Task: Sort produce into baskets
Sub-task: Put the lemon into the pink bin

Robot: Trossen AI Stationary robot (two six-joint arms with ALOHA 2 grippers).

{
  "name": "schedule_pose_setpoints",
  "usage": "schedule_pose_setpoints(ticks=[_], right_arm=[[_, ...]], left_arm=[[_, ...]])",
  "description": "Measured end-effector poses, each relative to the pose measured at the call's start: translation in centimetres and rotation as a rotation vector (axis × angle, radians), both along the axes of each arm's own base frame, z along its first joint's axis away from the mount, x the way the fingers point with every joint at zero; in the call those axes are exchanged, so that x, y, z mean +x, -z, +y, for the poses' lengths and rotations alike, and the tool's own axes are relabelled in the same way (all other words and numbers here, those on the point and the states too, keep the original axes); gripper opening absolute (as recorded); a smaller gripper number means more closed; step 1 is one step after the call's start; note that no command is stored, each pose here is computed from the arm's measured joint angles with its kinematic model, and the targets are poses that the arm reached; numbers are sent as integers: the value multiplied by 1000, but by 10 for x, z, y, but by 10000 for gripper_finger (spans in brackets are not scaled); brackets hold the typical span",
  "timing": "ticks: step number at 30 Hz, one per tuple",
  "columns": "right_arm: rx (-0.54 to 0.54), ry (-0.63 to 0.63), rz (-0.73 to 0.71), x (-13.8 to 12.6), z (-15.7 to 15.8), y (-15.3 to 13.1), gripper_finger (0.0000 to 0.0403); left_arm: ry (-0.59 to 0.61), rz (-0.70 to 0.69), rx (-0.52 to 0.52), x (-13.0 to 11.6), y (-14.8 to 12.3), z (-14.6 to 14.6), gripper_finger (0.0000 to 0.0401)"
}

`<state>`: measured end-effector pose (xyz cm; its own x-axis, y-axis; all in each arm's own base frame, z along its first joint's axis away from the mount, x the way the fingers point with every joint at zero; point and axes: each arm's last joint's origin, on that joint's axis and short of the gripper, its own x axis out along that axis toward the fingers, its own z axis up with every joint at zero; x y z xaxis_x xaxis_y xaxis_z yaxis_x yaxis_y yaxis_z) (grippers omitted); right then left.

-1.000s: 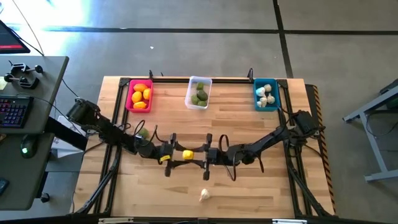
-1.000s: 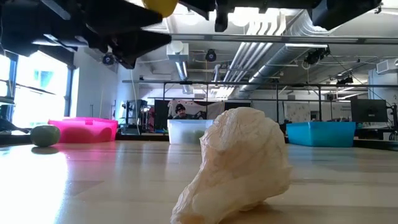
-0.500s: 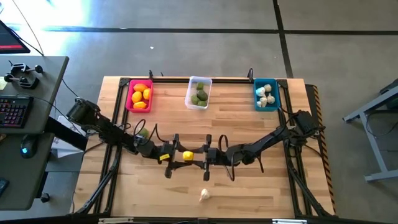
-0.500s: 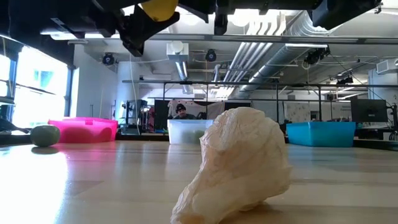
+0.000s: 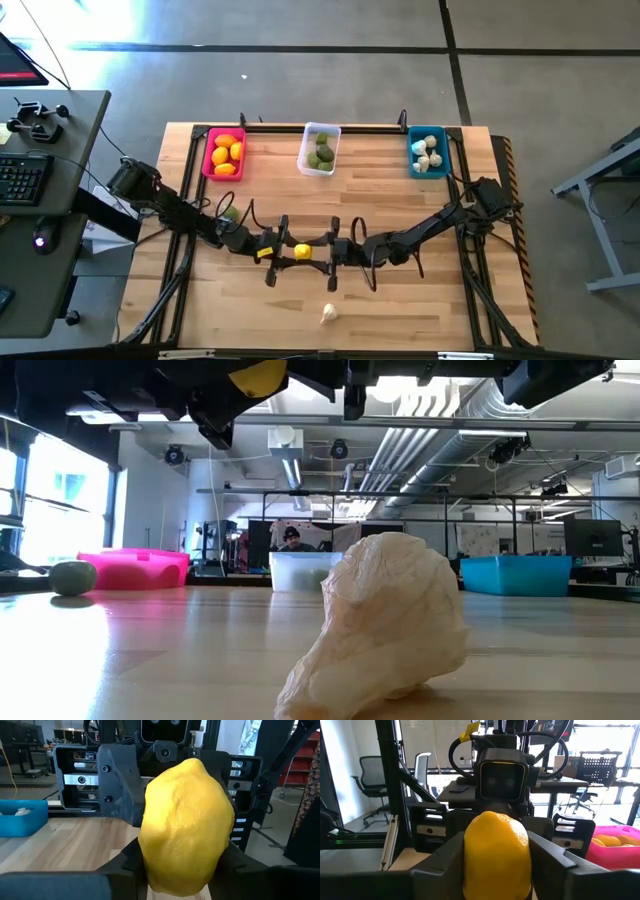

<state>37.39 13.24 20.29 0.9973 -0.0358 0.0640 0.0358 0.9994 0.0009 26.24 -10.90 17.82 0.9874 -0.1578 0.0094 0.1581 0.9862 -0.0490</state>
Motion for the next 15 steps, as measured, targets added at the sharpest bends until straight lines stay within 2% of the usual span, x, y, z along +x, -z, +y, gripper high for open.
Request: schedule_pose_setpoints(ticks=[4,7,13,15], right_arm=[[-1,12,-4,0,0,0,196],[-40,27,-19,-1,-1,-4,215],[-58,72,-106,-11,-6,-38,243],[-72,78,-93,-14,-7,-45,244]], left_arm=[[1,2,7,0,0,0,119],[1,0,0,0,0,0,119],[-14,38,-7,-3,7,1,119],[-22,26,-14,-3,5,1,122]])
